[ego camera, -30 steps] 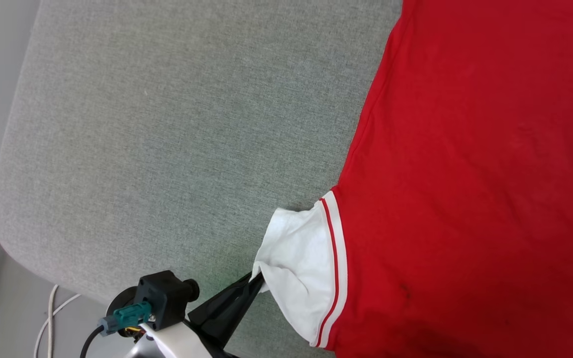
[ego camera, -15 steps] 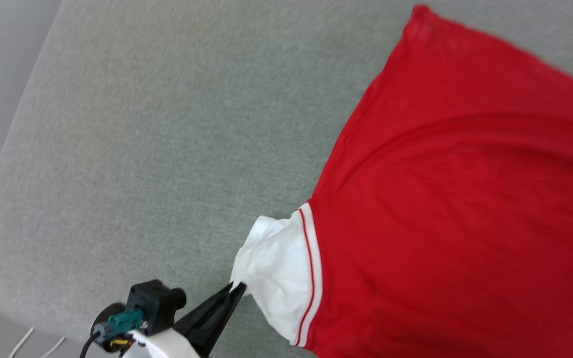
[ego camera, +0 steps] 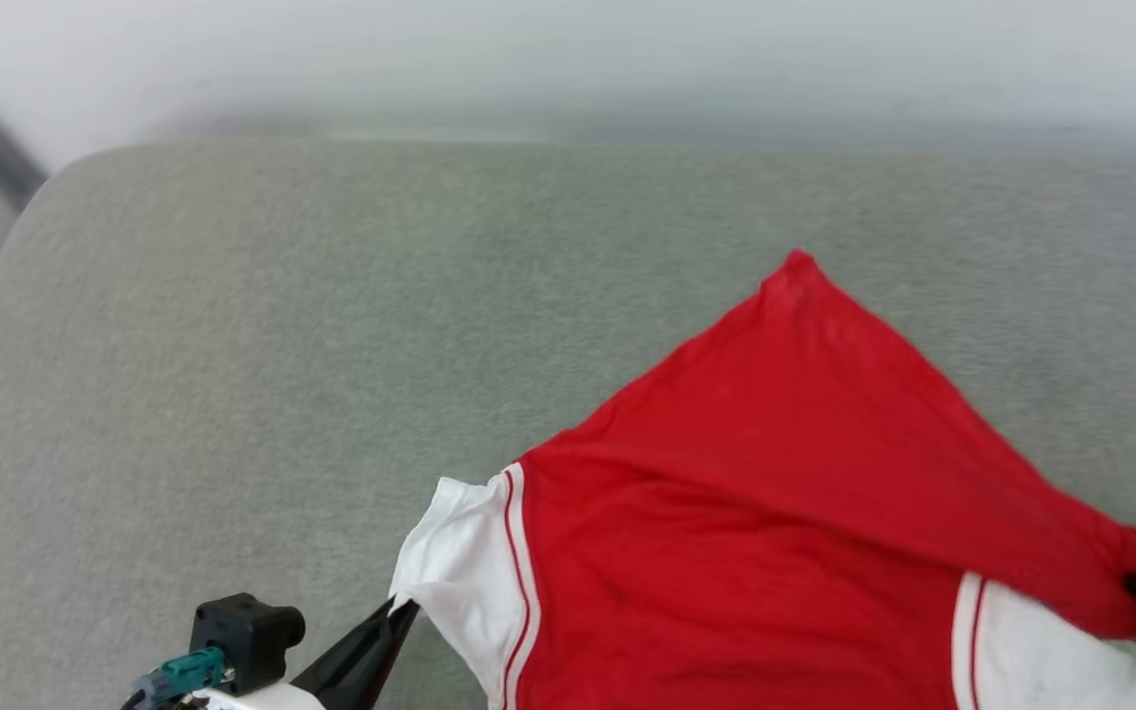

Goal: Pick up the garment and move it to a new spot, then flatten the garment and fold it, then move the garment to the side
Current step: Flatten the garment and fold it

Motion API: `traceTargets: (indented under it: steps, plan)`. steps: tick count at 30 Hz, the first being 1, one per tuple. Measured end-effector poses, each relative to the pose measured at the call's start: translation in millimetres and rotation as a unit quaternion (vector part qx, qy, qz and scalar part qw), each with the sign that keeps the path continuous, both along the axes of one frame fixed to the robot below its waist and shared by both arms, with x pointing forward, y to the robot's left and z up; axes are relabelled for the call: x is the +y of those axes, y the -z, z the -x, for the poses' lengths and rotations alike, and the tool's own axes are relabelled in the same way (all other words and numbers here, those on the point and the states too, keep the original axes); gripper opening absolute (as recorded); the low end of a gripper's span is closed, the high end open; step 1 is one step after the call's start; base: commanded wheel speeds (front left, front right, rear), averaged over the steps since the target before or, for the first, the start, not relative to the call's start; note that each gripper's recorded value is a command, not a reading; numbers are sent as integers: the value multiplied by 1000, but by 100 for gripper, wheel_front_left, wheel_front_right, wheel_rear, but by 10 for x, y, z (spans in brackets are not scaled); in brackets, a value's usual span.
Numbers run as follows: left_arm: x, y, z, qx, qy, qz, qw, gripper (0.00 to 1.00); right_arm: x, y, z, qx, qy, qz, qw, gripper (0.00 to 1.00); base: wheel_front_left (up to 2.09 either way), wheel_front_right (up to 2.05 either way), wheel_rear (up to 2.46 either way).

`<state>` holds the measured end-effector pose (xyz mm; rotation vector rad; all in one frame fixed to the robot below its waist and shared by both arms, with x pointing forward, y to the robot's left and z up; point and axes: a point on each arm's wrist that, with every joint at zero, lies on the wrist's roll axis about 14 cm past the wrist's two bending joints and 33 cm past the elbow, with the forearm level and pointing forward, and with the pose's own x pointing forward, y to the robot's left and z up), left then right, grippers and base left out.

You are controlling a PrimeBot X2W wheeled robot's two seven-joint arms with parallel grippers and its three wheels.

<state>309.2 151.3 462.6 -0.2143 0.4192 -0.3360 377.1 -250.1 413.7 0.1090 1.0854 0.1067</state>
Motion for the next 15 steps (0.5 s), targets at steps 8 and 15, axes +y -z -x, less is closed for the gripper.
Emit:
traceTargets:
  steps: [8,15]
  plan:
    - [-102,-208,-110,-44,-7,31,999,0,-80,62,708,-5,58,-36,998,0,0,0,0]
    - [-136,-247,-133,-52,-4,36,998,0,22,262,1084,14,79,-57,995,0,0,0,0]
